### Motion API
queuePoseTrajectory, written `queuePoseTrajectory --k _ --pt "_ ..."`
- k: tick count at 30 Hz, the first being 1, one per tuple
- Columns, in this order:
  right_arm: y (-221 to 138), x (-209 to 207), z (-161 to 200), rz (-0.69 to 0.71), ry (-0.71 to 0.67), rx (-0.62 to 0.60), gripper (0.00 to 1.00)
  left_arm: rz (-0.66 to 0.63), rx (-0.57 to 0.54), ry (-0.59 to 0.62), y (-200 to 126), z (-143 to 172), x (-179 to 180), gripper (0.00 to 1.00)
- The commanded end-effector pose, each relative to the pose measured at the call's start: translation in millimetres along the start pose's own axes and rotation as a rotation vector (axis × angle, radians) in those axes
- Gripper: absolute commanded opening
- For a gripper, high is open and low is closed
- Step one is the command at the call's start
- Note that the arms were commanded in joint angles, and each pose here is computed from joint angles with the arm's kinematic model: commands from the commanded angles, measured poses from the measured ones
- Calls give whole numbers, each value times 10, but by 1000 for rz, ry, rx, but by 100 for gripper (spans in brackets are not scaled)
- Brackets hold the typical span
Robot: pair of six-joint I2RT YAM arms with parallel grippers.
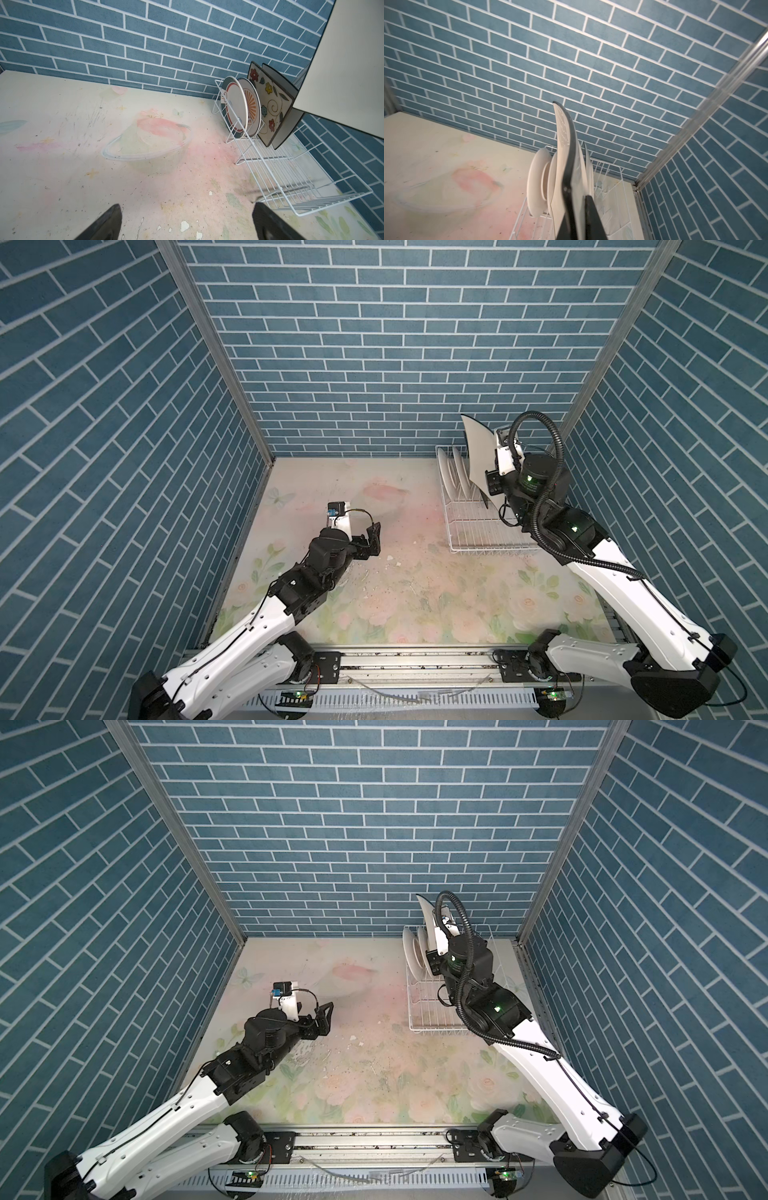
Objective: Unload the plates from the dish rack
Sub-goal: Pick up the plate from the dish rack, then place a plate at the top-left of the table.
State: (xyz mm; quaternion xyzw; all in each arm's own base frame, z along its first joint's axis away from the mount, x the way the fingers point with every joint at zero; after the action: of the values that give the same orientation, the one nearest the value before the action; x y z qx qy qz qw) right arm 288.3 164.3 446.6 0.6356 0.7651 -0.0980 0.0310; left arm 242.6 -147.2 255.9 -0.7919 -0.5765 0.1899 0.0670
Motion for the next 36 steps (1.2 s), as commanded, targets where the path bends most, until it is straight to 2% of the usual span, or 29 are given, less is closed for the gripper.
queuePoseTrajectory --k 1,16,21,30,36 --pt "-328 -129 -794 -31 197 -254 0 45 -40 -21 -63 -163 -87 100" --pt "-63 596 -591 -382 461 -109 0 214 -46 17 -106 -239 -292 100" --pt "130 814 -383 -453 518 -9 0 306 35 -69 16 -185 -255 100" --pt "578 789 4 -636 846 137 0 414 124 -208 280 -109 -60 99" --pt "642 783 128 -726 896 206 0 467 158 -262 381 -98 26 98"
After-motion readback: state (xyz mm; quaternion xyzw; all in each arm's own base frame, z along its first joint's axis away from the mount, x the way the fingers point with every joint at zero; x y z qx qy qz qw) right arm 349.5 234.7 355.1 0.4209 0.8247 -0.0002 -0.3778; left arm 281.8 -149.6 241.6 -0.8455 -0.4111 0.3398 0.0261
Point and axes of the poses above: each gripper's point midway between its finger pads, its own y axis out along the fingers, its own x axis along the line the jaws close on, z = x × y, the point moved 4 cm from there along -y, back along the fingers, and after that the axes turned 6 degrees about y, right-handed, at the moved point
